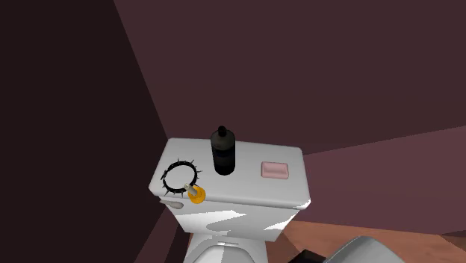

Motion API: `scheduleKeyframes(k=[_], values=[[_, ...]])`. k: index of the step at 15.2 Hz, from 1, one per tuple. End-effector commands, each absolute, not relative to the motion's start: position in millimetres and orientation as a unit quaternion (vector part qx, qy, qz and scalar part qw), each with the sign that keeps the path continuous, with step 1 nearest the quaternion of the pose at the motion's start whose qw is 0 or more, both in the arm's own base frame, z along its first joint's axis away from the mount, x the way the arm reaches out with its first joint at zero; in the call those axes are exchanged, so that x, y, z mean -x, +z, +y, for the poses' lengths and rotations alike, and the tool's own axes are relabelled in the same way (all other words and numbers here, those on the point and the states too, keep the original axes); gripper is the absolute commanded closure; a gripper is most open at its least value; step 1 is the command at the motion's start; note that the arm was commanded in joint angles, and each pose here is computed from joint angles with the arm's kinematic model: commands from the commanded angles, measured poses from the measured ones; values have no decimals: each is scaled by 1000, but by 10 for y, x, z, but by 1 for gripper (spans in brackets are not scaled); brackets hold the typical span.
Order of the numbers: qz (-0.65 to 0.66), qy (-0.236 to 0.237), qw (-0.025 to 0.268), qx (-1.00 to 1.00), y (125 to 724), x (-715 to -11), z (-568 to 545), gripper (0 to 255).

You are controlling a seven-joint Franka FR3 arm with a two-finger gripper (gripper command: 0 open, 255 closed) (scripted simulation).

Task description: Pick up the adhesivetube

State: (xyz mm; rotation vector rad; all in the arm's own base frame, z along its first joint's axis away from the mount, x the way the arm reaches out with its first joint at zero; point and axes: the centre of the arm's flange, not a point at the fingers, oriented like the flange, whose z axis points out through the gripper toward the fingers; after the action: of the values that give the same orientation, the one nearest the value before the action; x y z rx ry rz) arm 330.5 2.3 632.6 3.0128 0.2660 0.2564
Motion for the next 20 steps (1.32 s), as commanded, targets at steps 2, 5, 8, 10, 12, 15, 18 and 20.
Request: scheduleKeyframes(k=[2,5,8,10,12,15,18,20], values=[[90,92,53,-990,6277,-3328,-96,0],[99,115,52,-987,6131,-3407,-450,0],[107,138,51,-983,5987,-3499,-803,0],[112,154,51,-980,5893,-3568,-1036,0],[118,169,50,-977,5800,-3643,-1268,0],[126,192,49,-972,5665,-3766,-1615,0],[134,215,48,-966,5534,-3902,-1958,0],[139,230,47,-962,5449,-4000,-2184,0]])
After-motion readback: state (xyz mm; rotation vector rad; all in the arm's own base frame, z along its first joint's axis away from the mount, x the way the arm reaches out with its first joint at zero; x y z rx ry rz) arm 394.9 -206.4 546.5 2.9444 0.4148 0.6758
